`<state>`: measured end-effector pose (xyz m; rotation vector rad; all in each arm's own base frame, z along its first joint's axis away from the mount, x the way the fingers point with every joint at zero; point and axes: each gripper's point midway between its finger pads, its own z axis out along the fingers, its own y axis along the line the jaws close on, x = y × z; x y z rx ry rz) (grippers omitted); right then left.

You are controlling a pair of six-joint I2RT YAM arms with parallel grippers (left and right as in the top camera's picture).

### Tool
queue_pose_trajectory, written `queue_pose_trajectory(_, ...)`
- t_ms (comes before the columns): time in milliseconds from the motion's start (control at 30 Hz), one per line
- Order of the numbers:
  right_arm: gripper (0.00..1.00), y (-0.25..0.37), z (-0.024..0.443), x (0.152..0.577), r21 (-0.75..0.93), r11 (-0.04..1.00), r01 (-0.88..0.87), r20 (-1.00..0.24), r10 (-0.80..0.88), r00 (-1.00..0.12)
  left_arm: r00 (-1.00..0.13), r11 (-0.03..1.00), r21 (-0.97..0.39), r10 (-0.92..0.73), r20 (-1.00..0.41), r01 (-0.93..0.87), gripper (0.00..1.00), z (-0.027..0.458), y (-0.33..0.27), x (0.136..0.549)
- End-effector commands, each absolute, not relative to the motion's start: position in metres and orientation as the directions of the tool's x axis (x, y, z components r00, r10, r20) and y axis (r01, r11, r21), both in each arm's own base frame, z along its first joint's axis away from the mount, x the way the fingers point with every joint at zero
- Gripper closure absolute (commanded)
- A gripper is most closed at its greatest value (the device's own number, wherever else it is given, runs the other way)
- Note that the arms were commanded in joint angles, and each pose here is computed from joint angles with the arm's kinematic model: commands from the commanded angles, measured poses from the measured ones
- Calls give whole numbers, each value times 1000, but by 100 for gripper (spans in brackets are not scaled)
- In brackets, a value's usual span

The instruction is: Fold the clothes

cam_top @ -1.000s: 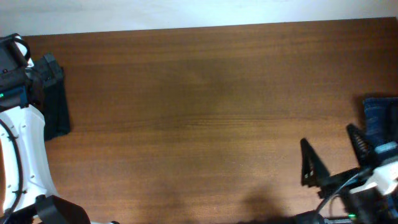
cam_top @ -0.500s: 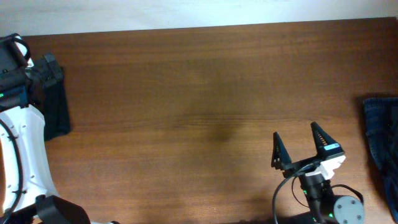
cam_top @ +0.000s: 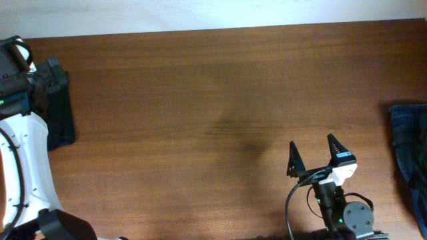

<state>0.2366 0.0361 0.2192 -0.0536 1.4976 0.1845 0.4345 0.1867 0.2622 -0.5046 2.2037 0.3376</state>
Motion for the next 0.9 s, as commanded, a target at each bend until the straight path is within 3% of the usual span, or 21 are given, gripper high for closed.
queue_pose_trajectory(0,1,31,204,240,80,989,-125,-995,86,42,-575,885,53,-254,-778,-462,1,259,184,436)
queue_pose_trajectory(567,1,28,157,244,76,993,-93,-994,68,-80,-575,885,53,-254,-778,-462,1,259,184,436)
queue_pose_trajectory(867,1,29,156,244,76,992,-100,-994,68,-83,-575,885,53,-254,-778,-462,1,259,184,436)
